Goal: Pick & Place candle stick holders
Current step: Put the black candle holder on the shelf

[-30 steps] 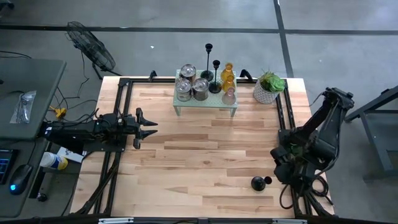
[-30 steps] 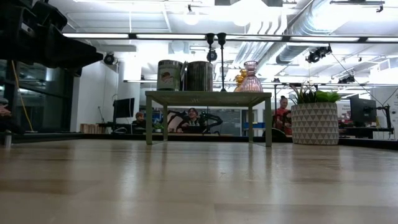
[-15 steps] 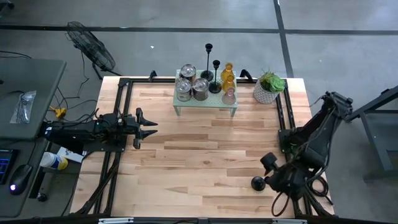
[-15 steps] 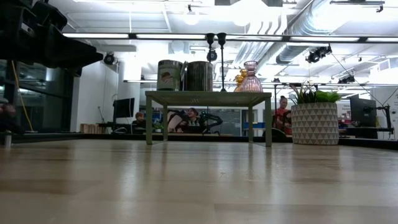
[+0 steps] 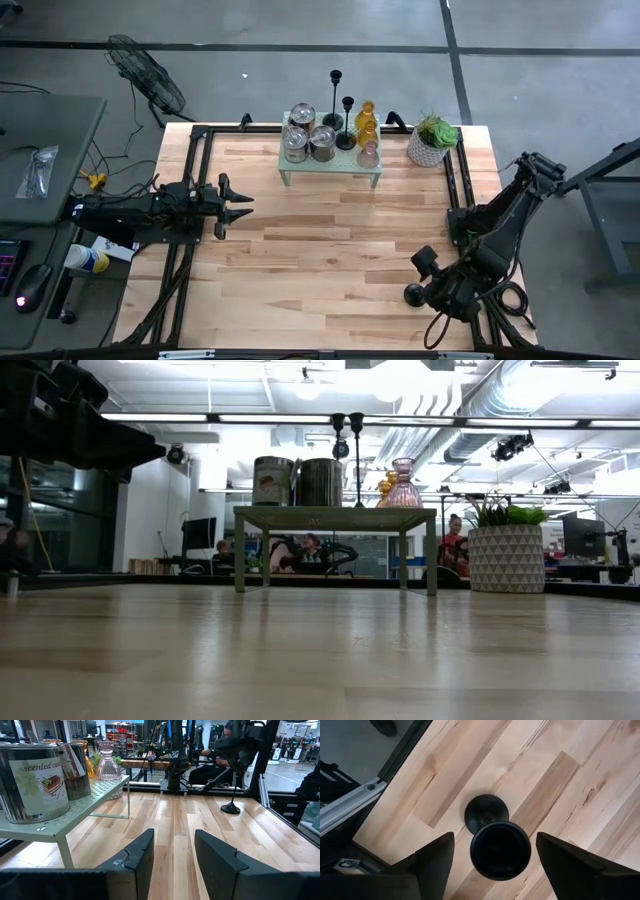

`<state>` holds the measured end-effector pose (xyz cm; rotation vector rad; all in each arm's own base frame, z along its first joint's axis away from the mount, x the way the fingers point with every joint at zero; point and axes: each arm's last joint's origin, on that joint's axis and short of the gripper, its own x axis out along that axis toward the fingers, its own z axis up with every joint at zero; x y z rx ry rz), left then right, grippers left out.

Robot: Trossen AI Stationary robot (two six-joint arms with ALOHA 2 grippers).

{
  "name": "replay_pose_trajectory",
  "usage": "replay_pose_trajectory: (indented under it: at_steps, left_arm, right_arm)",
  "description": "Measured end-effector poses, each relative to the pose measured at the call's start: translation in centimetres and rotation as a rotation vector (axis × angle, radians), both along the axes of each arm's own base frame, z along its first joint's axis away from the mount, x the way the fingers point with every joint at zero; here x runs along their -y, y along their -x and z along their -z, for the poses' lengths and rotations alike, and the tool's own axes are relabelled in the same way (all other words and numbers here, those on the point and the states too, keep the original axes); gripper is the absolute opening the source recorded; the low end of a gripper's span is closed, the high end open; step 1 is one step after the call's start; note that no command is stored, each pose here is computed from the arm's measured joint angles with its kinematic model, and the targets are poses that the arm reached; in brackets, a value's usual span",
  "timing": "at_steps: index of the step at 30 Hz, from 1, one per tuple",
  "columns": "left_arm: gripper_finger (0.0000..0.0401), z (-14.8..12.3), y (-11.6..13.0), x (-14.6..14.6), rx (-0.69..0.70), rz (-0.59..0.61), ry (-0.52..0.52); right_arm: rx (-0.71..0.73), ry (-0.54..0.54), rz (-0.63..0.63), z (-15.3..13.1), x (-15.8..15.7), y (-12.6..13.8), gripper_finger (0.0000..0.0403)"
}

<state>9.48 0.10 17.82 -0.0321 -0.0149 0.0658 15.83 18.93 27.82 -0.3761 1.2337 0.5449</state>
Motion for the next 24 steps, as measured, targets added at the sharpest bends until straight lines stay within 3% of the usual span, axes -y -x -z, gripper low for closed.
replay_pose_trajectory:
  at_steps: [24]
  left_arm:
    - [0.0138,0.03,0.0,0.0,-0.003,0.0,0.0]
  right_arm:
    - [-0.006,0.008,0.015,0.33,-0.11,-0.33,0.0129]
